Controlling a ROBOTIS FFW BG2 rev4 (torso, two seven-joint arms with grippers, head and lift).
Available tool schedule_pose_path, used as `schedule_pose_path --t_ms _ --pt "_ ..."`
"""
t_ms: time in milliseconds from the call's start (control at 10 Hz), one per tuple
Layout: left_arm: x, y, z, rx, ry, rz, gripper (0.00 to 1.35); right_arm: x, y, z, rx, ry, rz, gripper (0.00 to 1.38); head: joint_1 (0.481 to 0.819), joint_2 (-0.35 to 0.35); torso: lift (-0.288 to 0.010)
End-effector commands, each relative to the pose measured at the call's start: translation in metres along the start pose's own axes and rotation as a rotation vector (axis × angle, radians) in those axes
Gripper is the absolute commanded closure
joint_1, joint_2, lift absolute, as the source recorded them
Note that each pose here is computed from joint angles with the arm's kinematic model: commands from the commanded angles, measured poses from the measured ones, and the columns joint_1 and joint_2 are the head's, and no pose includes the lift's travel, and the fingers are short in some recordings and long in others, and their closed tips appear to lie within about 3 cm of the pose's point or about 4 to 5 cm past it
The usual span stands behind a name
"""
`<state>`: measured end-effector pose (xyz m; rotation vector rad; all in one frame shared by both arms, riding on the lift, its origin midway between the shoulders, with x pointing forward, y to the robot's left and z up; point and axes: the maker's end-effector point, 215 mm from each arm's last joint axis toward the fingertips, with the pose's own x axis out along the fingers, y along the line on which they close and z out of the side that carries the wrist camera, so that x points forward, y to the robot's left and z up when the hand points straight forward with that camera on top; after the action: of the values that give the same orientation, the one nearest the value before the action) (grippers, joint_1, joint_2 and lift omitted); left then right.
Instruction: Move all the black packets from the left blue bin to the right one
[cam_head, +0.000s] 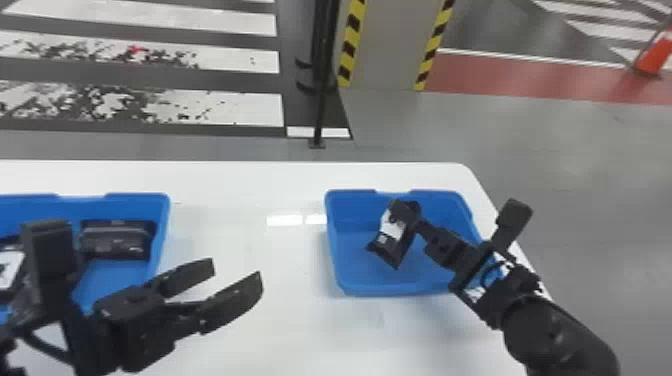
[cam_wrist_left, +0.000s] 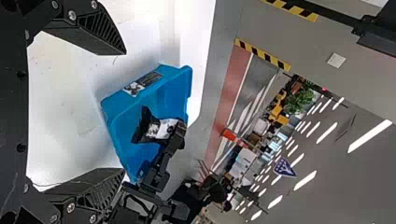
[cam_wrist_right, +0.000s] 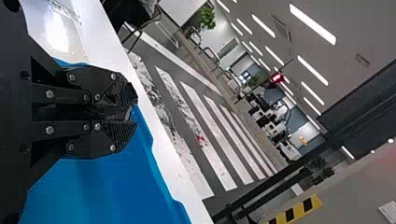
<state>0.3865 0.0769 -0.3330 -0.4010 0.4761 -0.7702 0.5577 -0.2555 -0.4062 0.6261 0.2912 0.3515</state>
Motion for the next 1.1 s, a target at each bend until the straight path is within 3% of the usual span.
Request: schedule_pose_path --t_ms 0,100,200,300,500,600,1000 --pt "-0.010 0.005 0.002 0.006 -0.010 0.022 0.17 -0.004 -0.009 0.000 -0.009 0.029 -0.029 0.87 0.695 -0.205 -0.139" --pt "-0.012 0.006 0.003 0.008 -0.013 0.027 0.17 -0.016 -0.005 0.003 -0.071 0.024 -0.061 0.41 0.695 -0.210 -0.139" --pt "-0.014 0.008 0.006 0.012 -0.018 0.032 0.17 -0.033 0.005 0.008 -0.113 -0.013 -0.090 0.11 0.695 -0.211 -0.139" --pt "-0.015 0.009 0.012 0.019 -0.027 0.035 0.17 -0.051 0.015 0.020 -0.148 -0.095 -0.108 0.08 0.695 -0.215 -0.139" --pt "-0.020 0.019 0.019 0.028 -0.039 0.061 0.18 -0.092 0.049 0.024 -0.224 -0.140 -0.159 0.13 0.695 -0.221 -0.139" --pt "-0.024 0.023 0.018 0.022 -0.036 0.069 0.18 -0.119 0.072 0.034 -0.305 -0.161 -0.209 0.13 0.695 -0.218 -0.139" --pt "-0.039 0.048 0.023 0.047 -0.050 0.145 0.18 -0.160 0.148 0.001 -0.291 -0.151 -0.168 0.13 0.695 -0.155 -0.139"
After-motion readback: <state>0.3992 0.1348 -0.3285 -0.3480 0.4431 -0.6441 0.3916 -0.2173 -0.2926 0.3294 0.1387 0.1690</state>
